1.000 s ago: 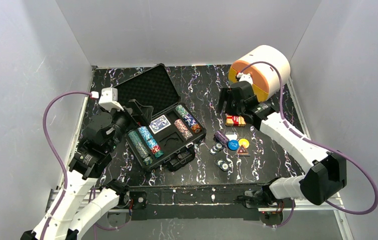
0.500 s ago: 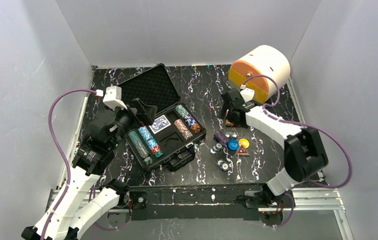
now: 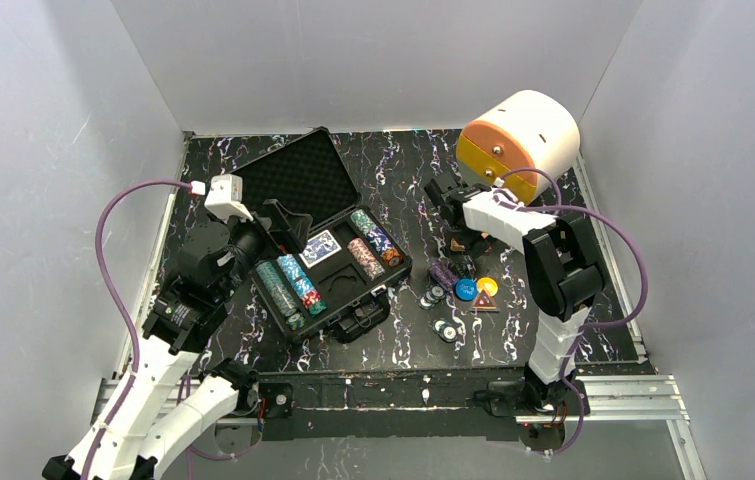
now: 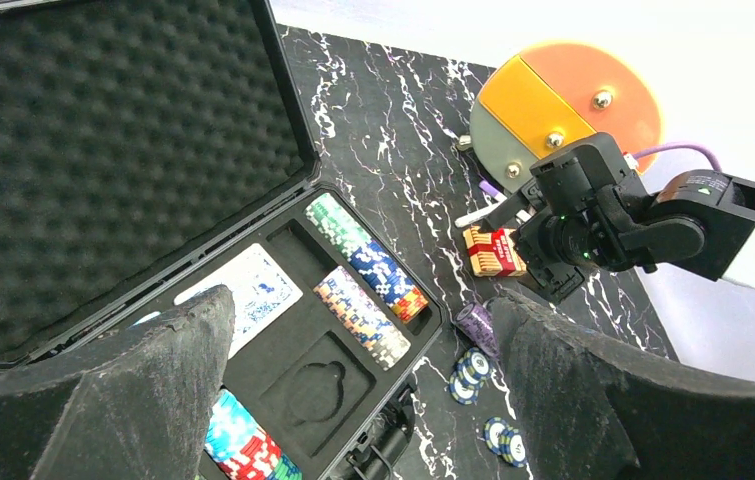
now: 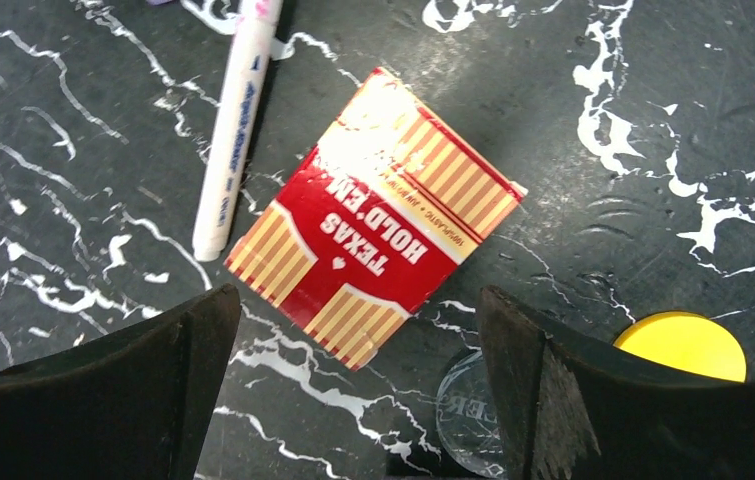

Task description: Pack up texas hold em set

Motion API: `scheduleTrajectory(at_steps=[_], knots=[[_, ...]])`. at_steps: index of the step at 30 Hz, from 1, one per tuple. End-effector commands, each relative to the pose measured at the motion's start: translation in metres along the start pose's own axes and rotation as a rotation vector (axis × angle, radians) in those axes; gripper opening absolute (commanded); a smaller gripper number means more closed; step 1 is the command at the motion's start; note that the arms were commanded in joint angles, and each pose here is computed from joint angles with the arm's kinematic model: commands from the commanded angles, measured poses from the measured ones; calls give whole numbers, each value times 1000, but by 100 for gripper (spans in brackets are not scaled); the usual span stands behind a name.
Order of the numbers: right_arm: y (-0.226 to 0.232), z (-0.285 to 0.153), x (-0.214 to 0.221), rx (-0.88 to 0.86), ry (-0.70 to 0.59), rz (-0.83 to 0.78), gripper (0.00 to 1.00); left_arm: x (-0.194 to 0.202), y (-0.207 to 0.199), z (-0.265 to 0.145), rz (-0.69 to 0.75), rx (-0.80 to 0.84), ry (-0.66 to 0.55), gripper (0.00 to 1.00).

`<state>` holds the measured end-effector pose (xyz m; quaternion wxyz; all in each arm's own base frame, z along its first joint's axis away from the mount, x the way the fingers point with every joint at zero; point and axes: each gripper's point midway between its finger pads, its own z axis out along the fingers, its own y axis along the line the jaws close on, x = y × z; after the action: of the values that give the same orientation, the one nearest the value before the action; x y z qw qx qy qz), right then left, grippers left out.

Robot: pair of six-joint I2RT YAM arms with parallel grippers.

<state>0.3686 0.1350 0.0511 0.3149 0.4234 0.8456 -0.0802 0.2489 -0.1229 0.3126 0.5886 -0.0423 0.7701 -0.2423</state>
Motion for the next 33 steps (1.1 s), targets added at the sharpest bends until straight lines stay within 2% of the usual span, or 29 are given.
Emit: scheduleTrajectory(at_steps=[1, 10, 17, 26, 33], knots=[[-3, 6, -11, 51, -29, 85, 96, -1, 3, -1, 16, -13, -3, 98], [8, 20, -5, 10, 38, 68, 97, -1, 3, 0, 27, -12, 2, 98], [29, 20, -3, -109, 60, 48, 96, 0, 3, 0, 27, -13, 4, 98], [11, 35, -1, 78, 72, 39, 97, 7, 4, 7, 22, -12, 17, 98], [-5, 28, 9, 124, 134, -2, 97, 15, 6, 14, 5, -17, 23, 98]])
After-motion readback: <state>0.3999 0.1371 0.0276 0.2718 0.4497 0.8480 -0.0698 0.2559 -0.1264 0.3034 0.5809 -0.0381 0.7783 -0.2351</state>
